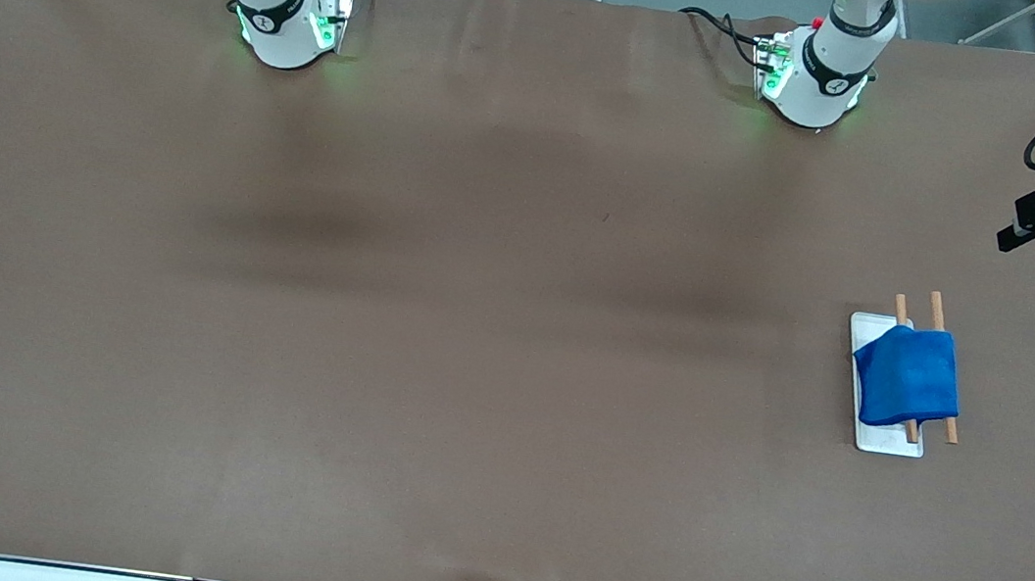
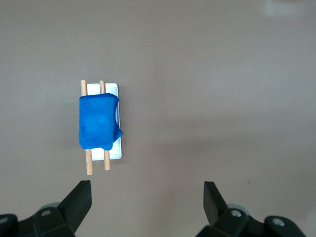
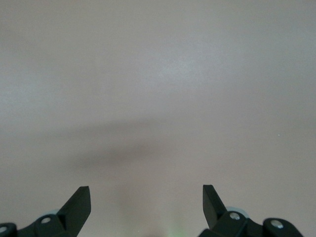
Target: Right arm passes towel to left arm to hang
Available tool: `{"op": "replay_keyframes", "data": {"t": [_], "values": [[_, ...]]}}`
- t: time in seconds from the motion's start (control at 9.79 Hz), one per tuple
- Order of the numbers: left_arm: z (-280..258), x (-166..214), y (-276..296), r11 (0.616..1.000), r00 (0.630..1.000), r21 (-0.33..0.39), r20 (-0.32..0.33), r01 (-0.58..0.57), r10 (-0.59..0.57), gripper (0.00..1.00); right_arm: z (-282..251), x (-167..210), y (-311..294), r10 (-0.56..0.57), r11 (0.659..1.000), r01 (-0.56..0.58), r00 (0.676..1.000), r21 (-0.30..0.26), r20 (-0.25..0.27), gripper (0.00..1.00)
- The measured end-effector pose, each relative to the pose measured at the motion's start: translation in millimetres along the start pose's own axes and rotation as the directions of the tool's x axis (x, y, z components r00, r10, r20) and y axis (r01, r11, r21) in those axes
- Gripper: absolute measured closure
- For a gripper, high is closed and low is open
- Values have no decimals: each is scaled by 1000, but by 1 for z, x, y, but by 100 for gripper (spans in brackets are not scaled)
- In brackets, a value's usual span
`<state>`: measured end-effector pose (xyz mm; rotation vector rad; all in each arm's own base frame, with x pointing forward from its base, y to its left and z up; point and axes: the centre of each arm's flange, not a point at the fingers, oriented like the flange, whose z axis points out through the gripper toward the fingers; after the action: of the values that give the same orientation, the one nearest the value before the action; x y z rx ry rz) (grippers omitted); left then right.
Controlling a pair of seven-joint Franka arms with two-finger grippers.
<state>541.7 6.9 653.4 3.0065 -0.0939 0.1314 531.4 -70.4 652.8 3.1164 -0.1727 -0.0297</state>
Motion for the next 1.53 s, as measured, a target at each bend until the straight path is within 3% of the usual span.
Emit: {"op": "replay_keyframes", "data": {"t": [0.51,1.53], "values": [[-12,1,27,996,1000,88,-10,27,-26,0,0,0,0,12,1000,-12,1000,1,1,0],[0,1,25,994,999,105,45,-7,2,0,-15,-4,12,61,998,-61,998,29,-9,0]]}}
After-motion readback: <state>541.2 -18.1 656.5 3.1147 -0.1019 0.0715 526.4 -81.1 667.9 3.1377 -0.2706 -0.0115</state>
